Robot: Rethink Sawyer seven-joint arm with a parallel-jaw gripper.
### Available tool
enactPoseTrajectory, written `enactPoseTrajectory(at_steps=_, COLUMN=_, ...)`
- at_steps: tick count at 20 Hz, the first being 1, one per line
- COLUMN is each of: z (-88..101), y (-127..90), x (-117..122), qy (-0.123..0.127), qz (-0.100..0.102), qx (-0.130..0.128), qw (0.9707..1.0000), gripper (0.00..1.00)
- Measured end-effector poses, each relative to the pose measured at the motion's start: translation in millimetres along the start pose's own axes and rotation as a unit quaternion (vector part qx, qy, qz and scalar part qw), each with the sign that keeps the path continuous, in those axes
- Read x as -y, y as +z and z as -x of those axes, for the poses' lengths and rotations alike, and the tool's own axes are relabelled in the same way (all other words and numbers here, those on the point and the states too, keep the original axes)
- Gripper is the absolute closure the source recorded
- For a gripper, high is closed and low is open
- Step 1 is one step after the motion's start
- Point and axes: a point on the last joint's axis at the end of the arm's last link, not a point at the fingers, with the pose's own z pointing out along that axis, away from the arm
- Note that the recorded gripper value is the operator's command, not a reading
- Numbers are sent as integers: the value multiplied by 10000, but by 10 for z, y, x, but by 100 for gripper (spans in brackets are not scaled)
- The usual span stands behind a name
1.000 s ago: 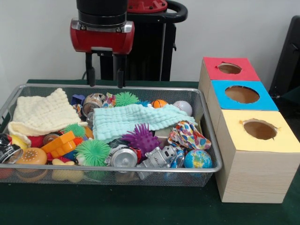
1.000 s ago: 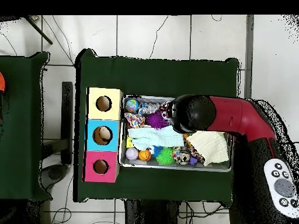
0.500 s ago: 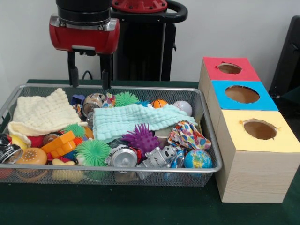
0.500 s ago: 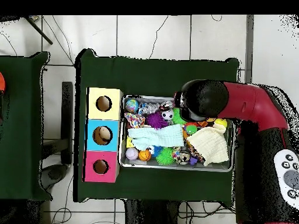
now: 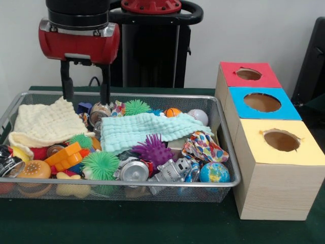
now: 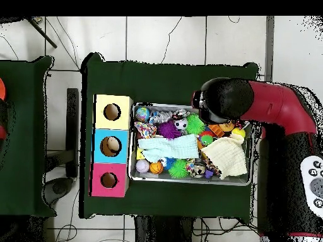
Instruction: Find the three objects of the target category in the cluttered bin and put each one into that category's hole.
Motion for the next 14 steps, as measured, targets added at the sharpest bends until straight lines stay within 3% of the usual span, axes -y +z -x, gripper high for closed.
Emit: enactPoseTrajectory(at_steps=14, z=140, y=237, x=73, qy=97, qz=71, qx=9, qw=9999, gripper=0)
